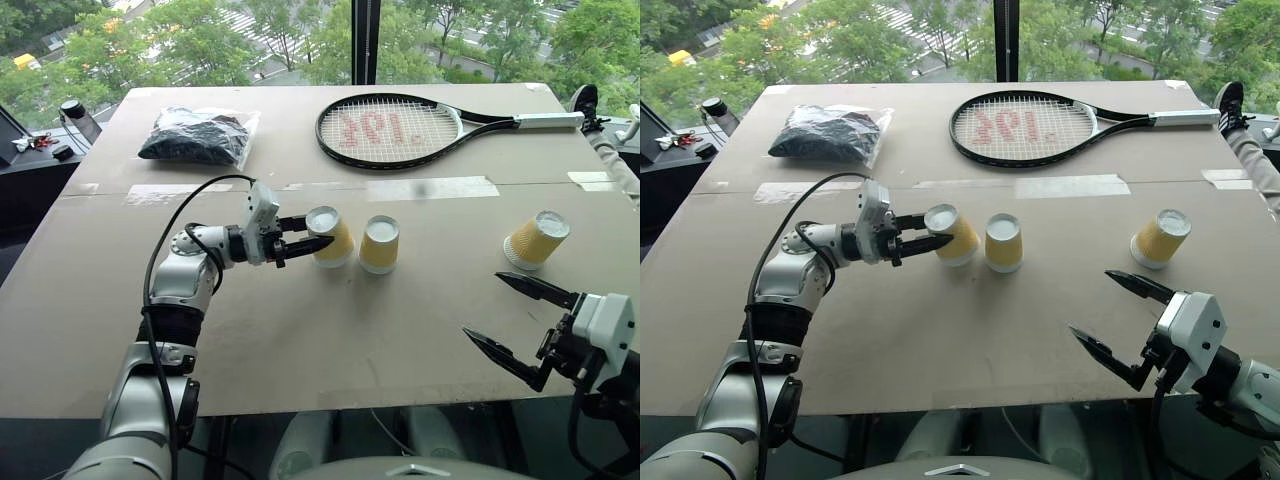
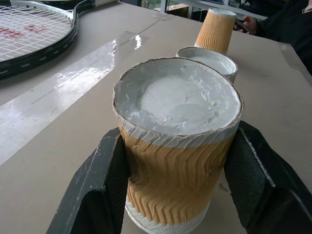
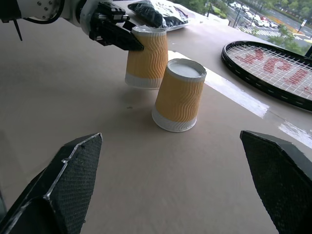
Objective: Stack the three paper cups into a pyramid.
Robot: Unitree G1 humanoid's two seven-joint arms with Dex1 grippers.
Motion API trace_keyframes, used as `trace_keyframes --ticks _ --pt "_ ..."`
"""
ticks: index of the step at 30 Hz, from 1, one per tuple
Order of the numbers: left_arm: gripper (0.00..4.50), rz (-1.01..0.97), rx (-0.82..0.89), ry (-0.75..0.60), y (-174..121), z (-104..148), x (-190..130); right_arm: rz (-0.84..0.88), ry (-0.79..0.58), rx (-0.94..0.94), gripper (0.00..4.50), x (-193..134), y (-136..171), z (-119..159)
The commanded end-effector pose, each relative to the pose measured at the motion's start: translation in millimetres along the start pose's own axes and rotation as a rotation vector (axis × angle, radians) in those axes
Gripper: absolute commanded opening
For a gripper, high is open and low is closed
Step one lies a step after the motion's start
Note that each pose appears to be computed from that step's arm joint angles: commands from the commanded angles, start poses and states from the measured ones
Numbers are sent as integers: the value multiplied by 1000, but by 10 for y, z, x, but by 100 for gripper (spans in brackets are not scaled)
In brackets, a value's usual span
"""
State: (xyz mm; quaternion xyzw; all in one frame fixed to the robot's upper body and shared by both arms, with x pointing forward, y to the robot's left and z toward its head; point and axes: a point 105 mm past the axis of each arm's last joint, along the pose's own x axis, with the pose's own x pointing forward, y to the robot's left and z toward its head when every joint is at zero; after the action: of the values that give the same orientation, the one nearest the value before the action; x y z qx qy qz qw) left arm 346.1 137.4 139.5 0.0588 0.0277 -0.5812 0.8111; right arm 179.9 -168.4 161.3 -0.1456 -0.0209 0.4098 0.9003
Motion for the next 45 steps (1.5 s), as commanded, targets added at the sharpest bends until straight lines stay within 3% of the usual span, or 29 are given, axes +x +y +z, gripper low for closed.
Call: trace_keyframes --ticks 1,22,27,33,41,45 --pt "219 -30 52 5 -4 43 38 -14 -29 -49 450 -35 29 115" --pt "219 -31 79 55 18 -77 102 -21 -12 -49 450 -70 47 68" --pt "442 -35 67 47 16 -53 87 -18 -13 -50 450 -79 46 71" --pt "448 13 53 12 41 35 -22 -18 -12 -48 450 -88 40 61" --pt "448 65 -67 -44 -288 113 -538 -372 0 -100 450 -174 -593 -10" --pt "448 -20 -114 -44 -650 188 -670 -638 148 -123 450 -248 -1179 -271"
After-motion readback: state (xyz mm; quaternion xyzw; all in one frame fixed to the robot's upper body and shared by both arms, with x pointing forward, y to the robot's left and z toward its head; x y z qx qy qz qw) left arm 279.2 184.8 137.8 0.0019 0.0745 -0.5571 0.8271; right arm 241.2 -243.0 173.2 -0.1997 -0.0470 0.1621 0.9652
